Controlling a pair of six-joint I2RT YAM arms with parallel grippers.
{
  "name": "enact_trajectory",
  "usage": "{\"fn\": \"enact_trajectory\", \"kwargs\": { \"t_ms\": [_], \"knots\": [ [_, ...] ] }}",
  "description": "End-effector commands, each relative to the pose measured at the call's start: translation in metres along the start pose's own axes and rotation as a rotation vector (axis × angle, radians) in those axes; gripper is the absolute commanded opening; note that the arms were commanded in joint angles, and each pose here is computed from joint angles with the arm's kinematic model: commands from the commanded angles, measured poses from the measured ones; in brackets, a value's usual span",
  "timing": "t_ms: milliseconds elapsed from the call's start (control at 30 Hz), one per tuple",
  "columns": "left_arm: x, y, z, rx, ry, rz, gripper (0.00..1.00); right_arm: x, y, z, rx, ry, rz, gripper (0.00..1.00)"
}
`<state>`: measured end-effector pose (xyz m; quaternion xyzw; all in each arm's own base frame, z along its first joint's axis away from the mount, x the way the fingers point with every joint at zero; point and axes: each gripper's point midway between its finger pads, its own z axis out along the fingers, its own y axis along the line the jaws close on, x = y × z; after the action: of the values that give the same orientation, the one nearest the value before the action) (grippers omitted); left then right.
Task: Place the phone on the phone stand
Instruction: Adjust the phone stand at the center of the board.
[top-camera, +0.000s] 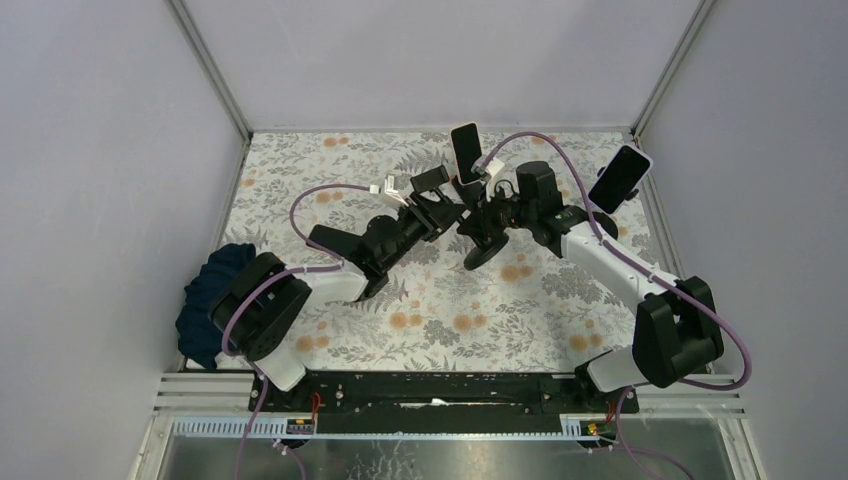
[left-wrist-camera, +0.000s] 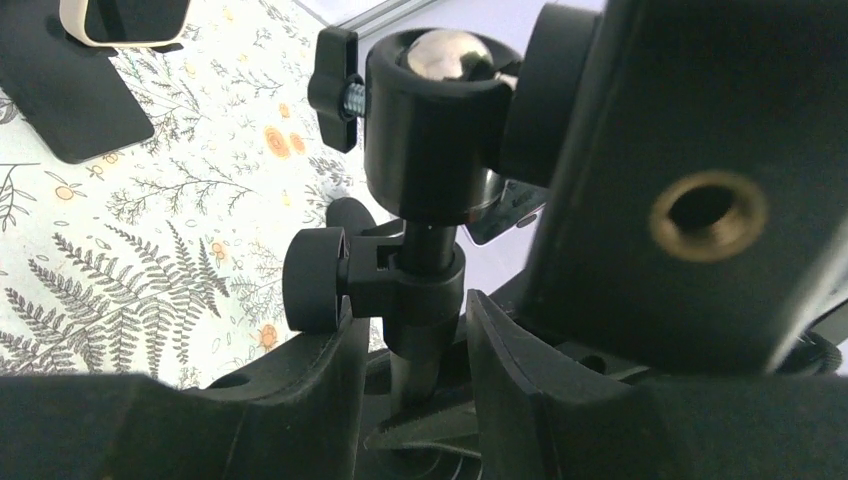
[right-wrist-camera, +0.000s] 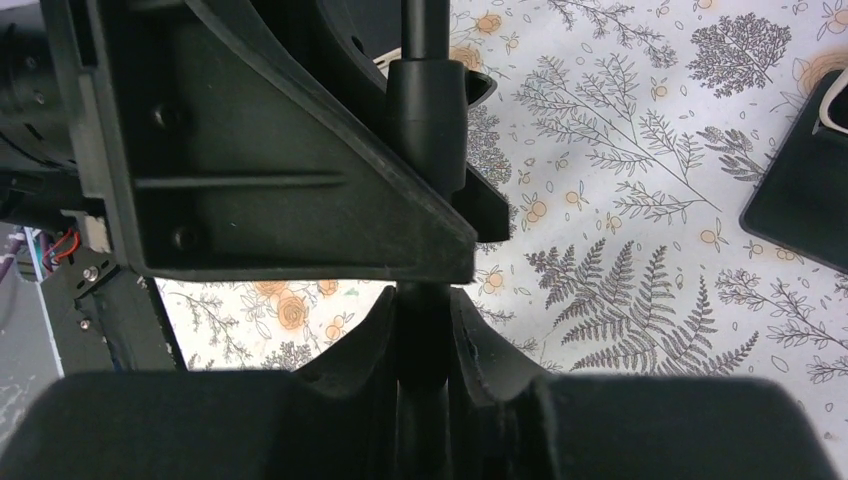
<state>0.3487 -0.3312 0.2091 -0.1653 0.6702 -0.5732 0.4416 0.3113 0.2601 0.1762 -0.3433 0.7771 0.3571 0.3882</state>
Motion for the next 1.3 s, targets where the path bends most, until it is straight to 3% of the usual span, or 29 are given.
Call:
{"fn": "enact_trajectory", "kwargs": {
  "t_ms": [0, 100, 167, 200, 267, 467, 567, 633, 700, 800, 967, 1033, 1167, 1267],
  "knots": [
    [-0.01, -0.012, 0.015, 0.042, -0.054, 0.07, 0.46, -0.039, 0.02, -0.012, -0.07, -0.13, -0.073, 0.03],
    [-0.006, -0.012, 0.017, 0.052, -0.04, 0.132, 0.3, -0.04, 0.019, -0.012, -0.061, -0.13, -0.079, 0.06],
    [-0.005, -0.012, 0.016, 0.066, -0.036, 0.216, 0.05, -0.039, 0.018, -0.014, -0.06, -0.122, -0.089, 0.18],
    [-0.006, -0.013, 0.015, 0.072, -0.035, 0.274, 0.0, -0.042, 0.018, -0.017, -0.068, -0.126, -0.101, 0.25],
    [-0.006, -0.012, 0.014, 0.086, -0.016, 0.41, 0.0, -0.038, 0.017, -0.026, -0.093, -0.102, -0.113, 0.41],
    [-0.005, -0.004, 0.013, 0.16, 0.1, 0.702, 0.0, -0.027, 0.024, -0.063, -0.133, -0.029, -0.249, 0.73],
    [0.003, -0.002, 0.016, 0.22, 0.145, 0.845, 0.0, -0.029, 0.026, -0.07, -0.117, -0.02, -0.234, 0.91],
    [0.011, -0.002, 0.017, 0.277, 0.168, 0.912, 0.0, -0.037, 0.028, -0.07, -0.11, -0.045, -0.183, 0.97],
    [0.015, -0.001, 0.017, 0.316, 0.176, 0.957, 0.0, -0.047, 0.027, -0.068, -0.1, -0.067, -0.119, 0.98],
    [0.021, 0.001, 0.016, 0.366, 0.184, 1.01, 0.0, -0.055, 0.016, -0.059, -0.064, -0.067, -0.011, 0.9],
    [0.025, 0.006, 0.013, 0.391, 0.175, 1.041, 0.0, -0.044, -0.007, -0.042, 0.007, -0.029, 0.128, 0.64],
    [0.025, 0.008, 0.012, 0.388, 0.169, 1.042, 0.0, -0.038, -0.011, -0.037, 0.016, -0.012, 0.155, 0.57],
    [0.026, 0.014, 0.012, 0.38, 0.168, 1.044, 0.0, -0.031, -0.016, -0.037, 0.045, 0.01, 0.159, 0.55],
    [0.03, 0.018, 0.012, 0.388, 0.177, 1.049, 0.0, -0.032, -0.02, -0.038, 0.068, 0.008, 0.154, 0.4]
  ]
}}
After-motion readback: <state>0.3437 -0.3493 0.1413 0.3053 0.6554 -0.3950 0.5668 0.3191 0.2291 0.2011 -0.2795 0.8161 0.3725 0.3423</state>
